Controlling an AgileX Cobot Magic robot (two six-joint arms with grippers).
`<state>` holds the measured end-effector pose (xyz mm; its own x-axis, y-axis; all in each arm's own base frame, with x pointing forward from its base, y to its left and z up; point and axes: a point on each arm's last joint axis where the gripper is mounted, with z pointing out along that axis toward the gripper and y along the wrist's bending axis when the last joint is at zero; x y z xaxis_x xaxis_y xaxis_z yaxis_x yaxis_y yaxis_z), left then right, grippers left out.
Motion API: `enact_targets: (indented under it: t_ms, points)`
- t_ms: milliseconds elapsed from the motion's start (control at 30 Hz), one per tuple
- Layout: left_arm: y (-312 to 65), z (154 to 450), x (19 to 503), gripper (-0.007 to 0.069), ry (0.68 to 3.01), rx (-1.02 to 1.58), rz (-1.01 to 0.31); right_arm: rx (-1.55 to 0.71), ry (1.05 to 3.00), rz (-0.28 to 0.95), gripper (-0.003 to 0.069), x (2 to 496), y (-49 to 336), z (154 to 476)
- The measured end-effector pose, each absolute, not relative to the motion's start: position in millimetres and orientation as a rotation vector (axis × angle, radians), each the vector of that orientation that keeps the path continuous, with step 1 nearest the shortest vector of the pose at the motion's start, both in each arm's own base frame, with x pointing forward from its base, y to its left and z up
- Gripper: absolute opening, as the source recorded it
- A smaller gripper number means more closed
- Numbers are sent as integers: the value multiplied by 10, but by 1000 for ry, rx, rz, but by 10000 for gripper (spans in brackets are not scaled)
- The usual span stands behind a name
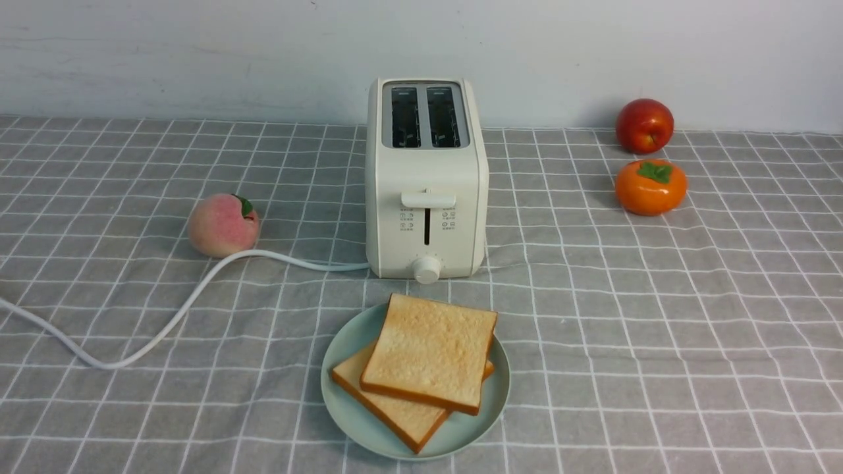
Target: Take toasted bread from bread machine on grey coffee table place on plate.
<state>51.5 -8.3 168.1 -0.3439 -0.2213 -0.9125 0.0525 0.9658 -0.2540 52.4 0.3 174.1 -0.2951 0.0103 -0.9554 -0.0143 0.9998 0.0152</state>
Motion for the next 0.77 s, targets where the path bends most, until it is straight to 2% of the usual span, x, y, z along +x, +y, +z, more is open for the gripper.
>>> enact_targets:
  t_ms: [767]
  points:
    - [-83, 1681, 515, 57, 1903, -122, -282, -3, 1870, 24, 174, 524, 3, 1741]
